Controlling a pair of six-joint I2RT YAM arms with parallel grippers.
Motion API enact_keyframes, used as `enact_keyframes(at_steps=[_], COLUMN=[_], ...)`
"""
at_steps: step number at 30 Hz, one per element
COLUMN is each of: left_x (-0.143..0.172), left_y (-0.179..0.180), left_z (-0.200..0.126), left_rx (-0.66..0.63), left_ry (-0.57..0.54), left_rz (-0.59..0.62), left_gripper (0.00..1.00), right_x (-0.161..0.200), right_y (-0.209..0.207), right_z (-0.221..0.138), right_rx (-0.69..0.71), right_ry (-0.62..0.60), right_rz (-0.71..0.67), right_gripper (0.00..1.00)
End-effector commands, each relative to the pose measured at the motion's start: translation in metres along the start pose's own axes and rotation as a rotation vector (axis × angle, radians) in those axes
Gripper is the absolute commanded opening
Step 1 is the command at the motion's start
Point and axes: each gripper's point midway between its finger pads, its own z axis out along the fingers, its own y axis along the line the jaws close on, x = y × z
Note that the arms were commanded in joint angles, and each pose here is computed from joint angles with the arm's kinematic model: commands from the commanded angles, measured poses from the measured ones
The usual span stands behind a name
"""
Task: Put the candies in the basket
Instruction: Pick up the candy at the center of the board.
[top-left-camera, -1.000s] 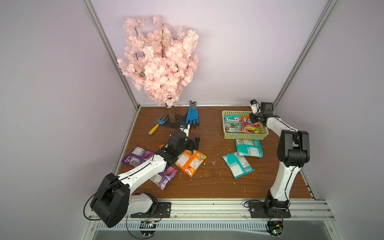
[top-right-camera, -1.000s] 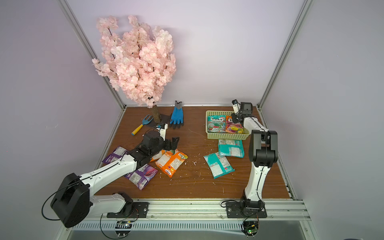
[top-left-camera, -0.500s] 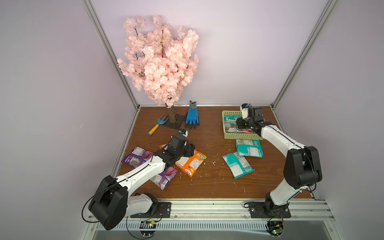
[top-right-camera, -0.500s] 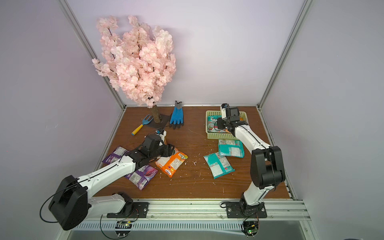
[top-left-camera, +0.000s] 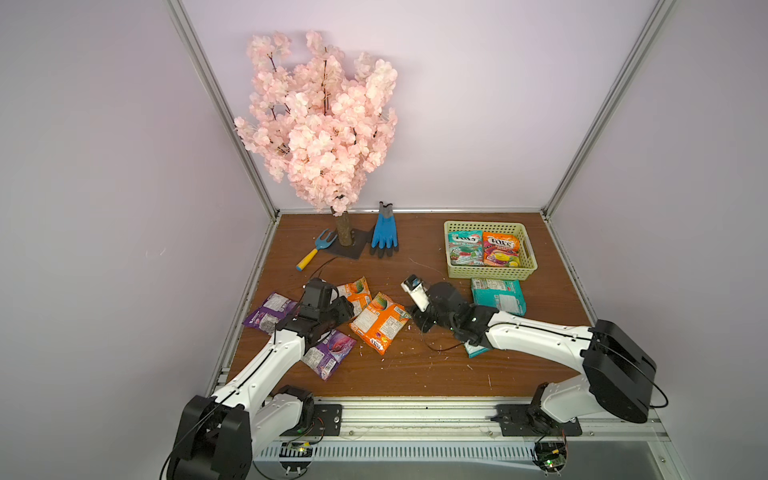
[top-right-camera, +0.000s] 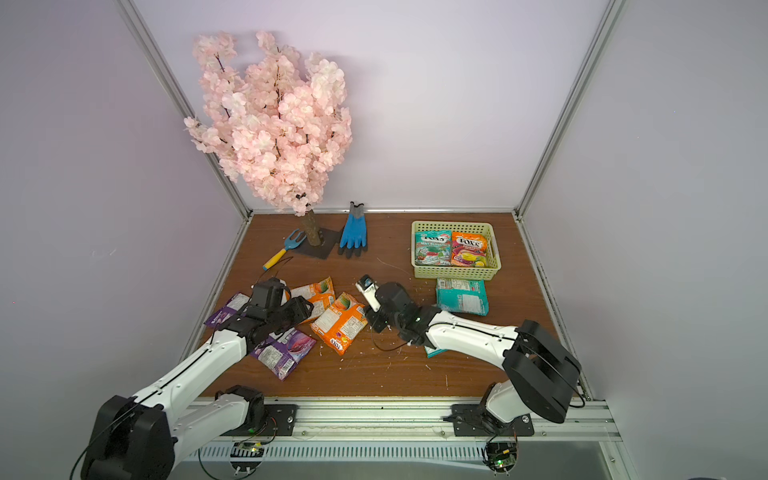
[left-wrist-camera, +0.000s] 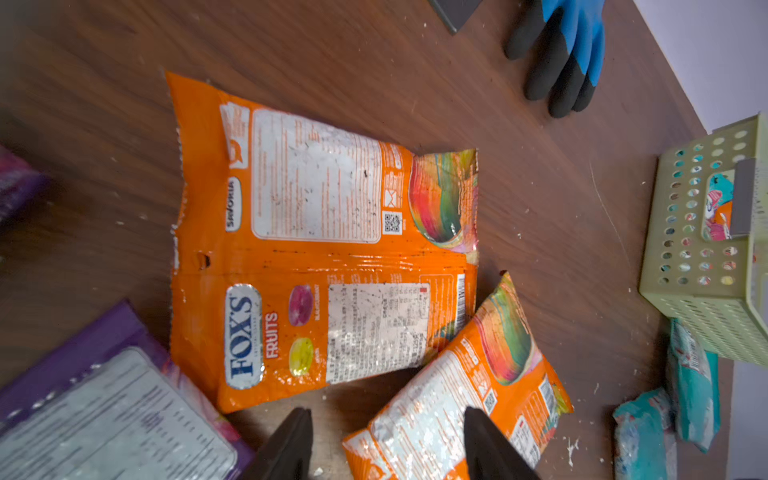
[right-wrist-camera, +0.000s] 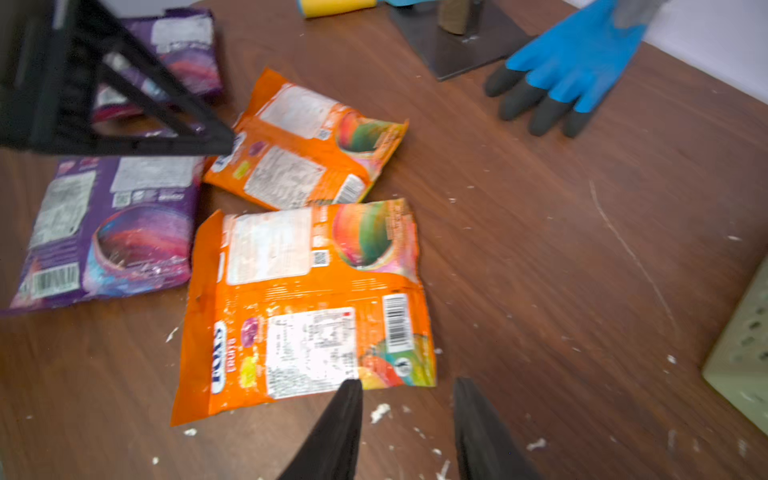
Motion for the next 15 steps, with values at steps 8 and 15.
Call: enact_keyframes(at_steps=[8, 15], left_x=[0.029, 0.032], left_y=[0.010, 0.015], left_z=[0.023, 0.023], left_rx=[0.056, 0.051], left_ry=[0.119, 0.112], left_rz=[-0.119, -0.144], left_gripper=[0.51, 0.45], right_x=[-0.009, 0.012], right_y=[0.113, 0.145], right_z=[0.016, 0.038], right_rx=[0.006, 0.042], right_ry=[-0.129, -0.069], right_rz=[-0.436, -0.540], right_gripper=[0.41, 0.40])
